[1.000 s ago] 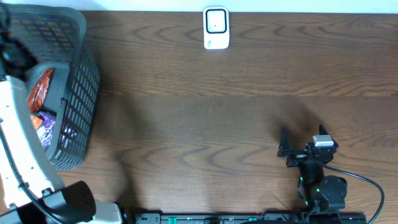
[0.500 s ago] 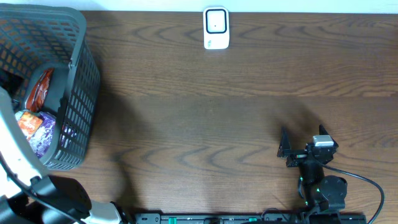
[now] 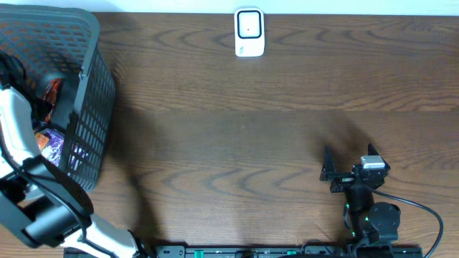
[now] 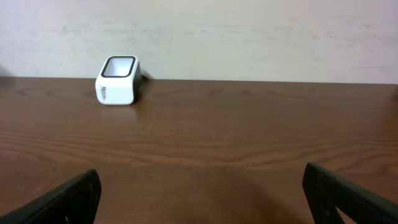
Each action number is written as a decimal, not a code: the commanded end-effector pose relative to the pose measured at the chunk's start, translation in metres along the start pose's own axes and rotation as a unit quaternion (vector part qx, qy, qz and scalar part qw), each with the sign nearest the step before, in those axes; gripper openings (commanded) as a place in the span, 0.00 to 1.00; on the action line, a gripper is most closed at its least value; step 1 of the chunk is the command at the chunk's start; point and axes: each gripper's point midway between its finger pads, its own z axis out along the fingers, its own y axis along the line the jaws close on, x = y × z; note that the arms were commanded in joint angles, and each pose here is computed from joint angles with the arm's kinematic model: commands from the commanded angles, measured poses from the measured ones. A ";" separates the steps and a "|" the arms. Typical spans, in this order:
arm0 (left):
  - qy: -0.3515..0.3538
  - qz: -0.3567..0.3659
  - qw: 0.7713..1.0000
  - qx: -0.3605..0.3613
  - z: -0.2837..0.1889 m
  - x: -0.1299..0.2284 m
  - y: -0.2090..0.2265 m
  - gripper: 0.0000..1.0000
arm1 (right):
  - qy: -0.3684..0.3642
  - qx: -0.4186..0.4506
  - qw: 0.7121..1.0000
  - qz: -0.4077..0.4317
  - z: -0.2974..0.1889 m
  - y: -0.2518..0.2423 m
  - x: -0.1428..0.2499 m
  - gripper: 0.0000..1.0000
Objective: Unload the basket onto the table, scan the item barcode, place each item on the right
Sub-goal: 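Reach the left gripper into the basket and grasp the orange tissue pack, then carry the orange pack forward and drop it near the scanner, then reach the left gripper into the basket and grasp the purple package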
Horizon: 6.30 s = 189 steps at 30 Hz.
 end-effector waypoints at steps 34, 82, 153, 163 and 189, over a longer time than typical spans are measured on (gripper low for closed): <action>-0.037 0.006 0.998 0.047 -0.051 -0.014 0.005 0.07 | -0.001 0.007 1.000 -0.005 0.000 -0.003 0.000 0.99; -0.135 0.690 0.527 0.478 -0.252 0.454 -0.297 0.22 | -0.001 0.008 1.000 -0.005 0.000 -0.003 0.000 0.99; 0.151 0.155 0.975 0.054 0.020 0.069 -0.025 0.98 | -0.001 0.008 1.000 -0.005 0.000 -0.003 0.000 0.99; 0.223 0.116 0.967 -0.026 0.062 0.104 -0.015 0.98 | -0.001 0.008 1.000 -0.005 0.000 -0.003 0.000 0.99; 0.229 0.022 0.888 0.397 -0.123 0.055 -0.114 0.07 | -0.001 0.007 1.000 -0.005 0.000 -0.003 0.000 0.99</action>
